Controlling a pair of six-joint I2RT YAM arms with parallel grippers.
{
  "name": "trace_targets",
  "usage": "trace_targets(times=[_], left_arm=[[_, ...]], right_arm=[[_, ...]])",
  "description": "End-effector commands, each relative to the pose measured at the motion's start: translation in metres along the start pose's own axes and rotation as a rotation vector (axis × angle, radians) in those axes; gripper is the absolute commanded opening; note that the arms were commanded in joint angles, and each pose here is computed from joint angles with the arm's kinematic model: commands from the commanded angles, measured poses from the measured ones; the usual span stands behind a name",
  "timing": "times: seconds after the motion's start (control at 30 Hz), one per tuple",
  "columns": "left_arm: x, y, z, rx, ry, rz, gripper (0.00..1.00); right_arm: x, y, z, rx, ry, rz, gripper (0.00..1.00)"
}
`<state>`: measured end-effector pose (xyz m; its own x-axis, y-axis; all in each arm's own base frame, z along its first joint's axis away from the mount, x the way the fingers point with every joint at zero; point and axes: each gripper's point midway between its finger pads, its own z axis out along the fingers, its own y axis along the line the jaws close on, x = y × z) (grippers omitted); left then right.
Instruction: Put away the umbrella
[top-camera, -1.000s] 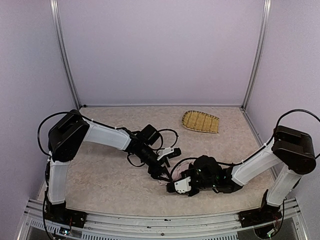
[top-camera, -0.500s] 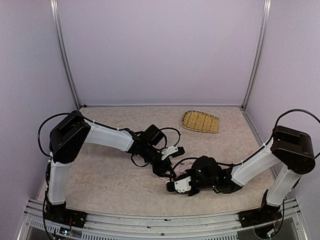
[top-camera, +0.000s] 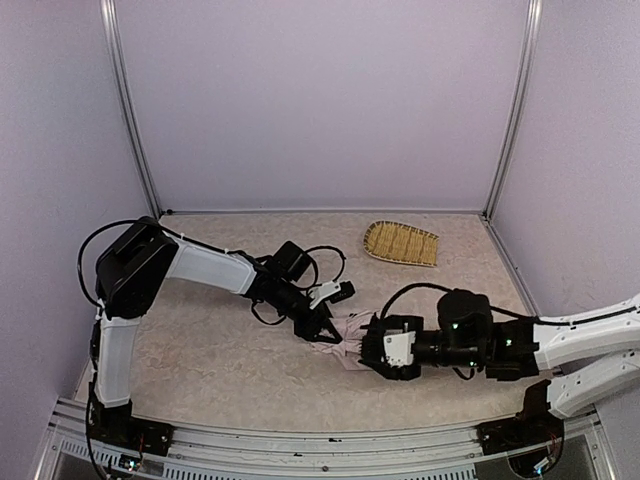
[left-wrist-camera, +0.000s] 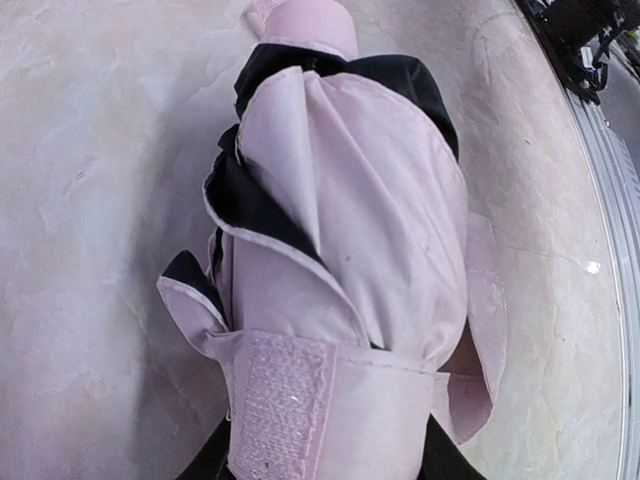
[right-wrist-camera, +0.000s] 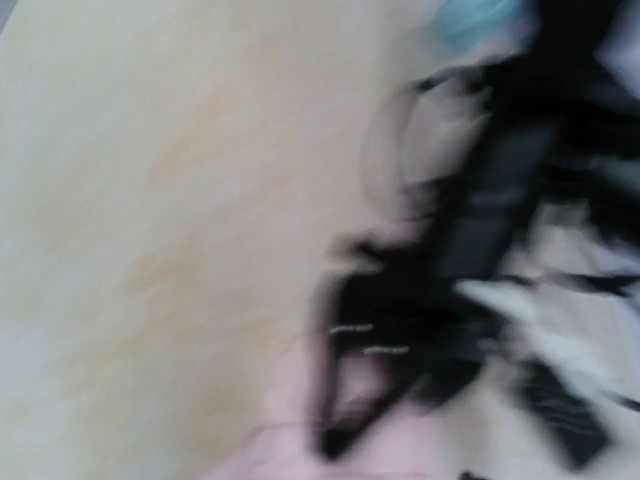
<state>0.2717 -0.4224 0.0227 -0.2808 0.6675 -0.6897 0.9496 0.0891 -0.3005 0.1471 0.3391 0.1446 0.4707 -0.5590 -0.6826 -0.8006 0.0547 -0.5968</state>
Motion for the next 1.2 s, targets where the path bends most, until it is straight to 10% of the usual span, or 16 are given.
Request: trace_targets(times=[0.0, 0.23, 0.33, 0.9, 1.17], left_arm=[[0.073, 0.011, 0.012, -0.009, 0.165, 0.004, 0.24], [0.075, 0.018, 0.008, 0.051, 0.14, -0.013, 0.23], [0.075, 0.018, 0.008, 0.073, 0.15, -0.014, 0.23], [0.079, 0.019, 0.012, 0.12, 0.183, -0.039, 0.23], [0.077, 0.017, 0.015, 0.16, 0.189, -0.035, 0.23]], right_arm=[[-0.003, -0.06, -0.037, 0.07, -0.087, 0.167, 0.64], [0.058, -0.081, 0.006, 0.023, 0.101, 0.133, 0.75], [0.068, -0.075, 0.035, -0.073, 0.144, 0.134, 1.0], [0.134, -0.038, 0.102, -0.179, 0.333, 0.005, 0.95], [0.105, -0.037, 0.102, -0.104, 0.193, -0.159, 0.98]])
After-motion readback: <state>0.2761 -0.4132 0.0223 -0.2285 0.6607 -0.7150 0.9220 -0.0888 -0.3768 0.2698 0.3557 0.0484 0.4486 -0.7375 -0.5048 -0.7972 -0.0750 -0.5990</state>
